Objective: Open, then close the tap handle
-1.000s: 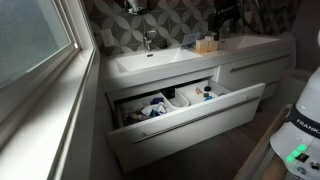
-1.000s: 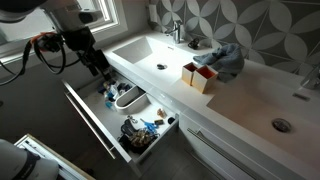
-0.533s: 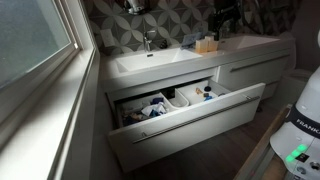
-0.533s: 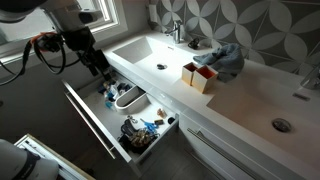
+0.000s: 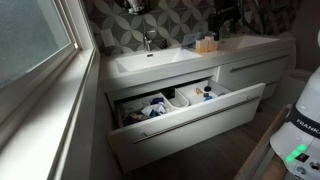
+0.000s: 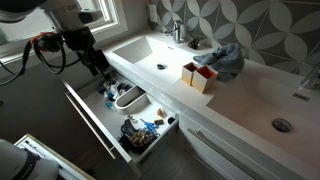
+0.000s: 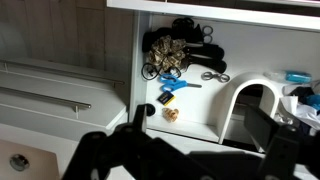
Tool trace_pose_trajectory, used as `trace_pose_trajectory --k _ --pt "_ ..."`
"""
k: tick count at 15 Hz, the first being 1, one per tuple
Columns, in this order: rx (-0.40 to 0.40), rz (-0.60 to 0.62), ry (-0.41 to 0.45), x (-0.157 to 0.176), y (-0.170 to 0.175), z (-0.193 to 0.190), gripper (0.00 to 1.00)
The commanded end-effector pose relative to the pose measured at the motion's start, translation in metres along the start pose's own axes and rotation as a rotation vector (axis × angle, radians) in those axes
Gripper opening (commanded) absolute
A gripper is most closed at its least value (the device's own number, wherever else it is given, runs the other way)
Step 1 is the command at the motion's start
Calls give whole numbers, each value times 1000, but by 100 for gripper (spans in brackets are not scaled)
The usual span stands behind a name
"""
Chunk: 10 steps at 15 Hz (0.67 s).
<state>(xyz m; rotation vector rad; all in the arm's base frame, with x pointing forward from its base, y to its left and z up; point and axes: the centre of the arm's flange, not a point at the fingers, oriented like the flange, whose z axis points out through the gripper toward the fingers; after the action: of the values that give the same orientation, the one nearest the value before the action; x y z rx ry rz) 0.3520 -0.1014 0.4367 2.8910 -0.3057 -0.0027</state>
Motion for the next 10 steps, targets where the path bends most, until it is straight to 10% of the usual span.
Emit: trace_pose_trajectory --k 1,10 --pt "-9 15 2 3 7 2 100" --pt "123 -77 215 137 77 -26 100"
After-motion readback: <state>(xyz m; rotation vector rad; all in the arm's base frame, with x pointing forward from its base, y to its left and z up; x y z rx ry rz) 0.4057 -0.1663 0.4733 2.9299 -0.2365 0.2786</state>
